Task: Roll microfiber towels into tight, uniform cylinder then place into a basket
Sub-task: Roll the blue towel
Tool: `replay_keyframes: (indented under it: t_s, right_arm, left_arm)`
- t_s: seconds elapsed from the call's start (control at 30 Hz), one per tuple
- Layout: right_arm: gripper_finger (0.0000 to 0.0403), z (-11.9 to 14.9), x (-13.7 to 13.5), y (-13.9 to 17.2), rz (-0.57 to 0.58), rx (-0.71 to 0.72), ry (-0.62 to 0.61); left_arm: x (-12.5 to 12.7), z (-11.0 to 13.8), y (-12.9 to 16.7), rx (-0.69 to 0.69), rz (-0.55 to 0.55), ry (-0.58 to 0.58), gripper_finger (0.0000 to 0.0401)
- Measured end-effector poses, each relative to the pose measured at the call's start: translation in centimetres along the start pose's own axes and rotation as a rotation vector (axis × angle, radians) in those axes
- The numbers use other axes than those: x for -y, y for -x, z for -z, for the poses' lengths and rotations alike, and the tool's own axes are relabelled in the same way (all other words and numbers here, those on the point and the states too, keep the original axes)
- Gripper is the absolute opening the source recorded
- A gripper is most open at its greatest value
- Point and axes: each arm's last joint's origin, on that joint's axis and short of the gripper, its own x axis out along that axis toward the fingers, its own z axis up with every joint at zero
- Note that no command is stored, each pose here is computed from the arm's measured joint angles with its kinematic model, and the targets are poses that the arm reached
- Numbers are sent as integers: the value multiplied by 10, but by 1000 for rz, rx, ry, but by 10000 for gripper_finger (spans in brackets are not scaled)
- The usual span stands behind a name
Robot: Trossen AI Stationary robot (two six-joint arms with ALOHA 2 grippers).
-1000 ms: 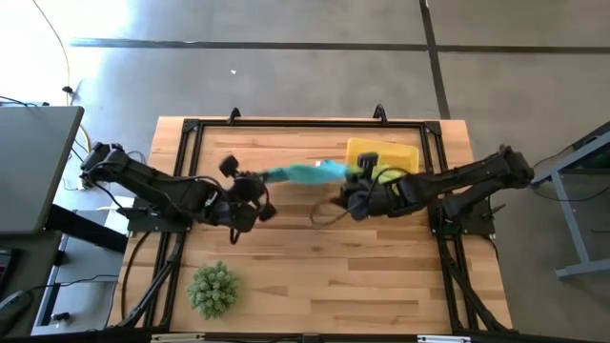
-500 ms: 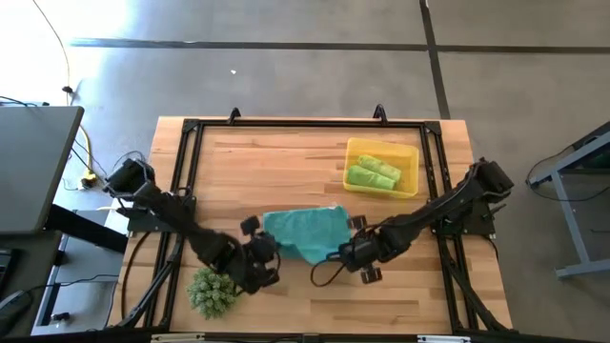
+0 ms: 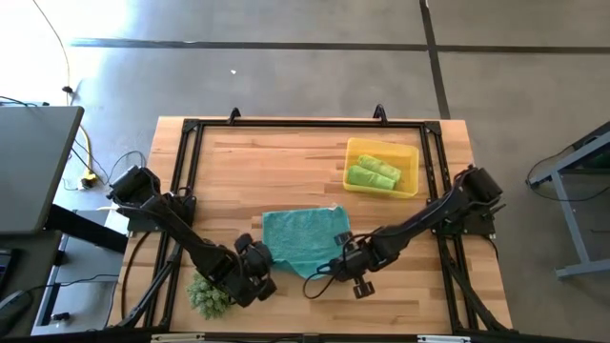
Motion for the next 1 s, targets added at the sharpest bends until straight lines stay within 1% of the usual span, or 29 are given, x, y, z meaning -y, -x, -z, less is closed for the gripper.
replay_keyframes:
  t_s: [0.07, 0.13, 0.23, 0.3, 0.4, 0.57, 0.73, 0.8, 0.87, 1.0]
  right_arm:
    - [0, 2, 0, -4, -3, 16, -11]
    - [0, 12, 1, -11, -13, 38, -39]
    - [0, 30, 8, -18, -52, 128, -116]
    - [0, 40, 12, -16, -65, 203, -155]
    - [0, 53, 20, -8, -56, 270, -171]
    - [0, 75, 44, -2, -11, 274, -211]
    - [0, 86, 75, -7, 60, 220, -250]
    - [0, 87, 87, -10, 83, 206, -252]
    - [0, 88, 97, -10, 103, 202, -246]
    - [0, 90, 112, -9, 132, 201, -183]
  left_arm:
    - [-2, 4, -2, 1, 4, 34, 1]
    - [-5, 7, -4, -1, 2, 62, 1]
    - [-7, 8, -5, 3, 0, 101, 1]
    - [-7, 7, -5, 19, -6, 123, 1]
    - [-10, 3, -7, 73, -35, 177, 1]
    - [-20, -6, -8, 165, -113, 295, 1]
    - [-35, -9, -13, 194, -232, 378, 1]
    - [-41, -10, -16, 182, -273, 383, 1]
    - [-43, -14, -19, 186, -281, 401, 1]
    - [-49, -17, -24, 186, -312, 405, 1]
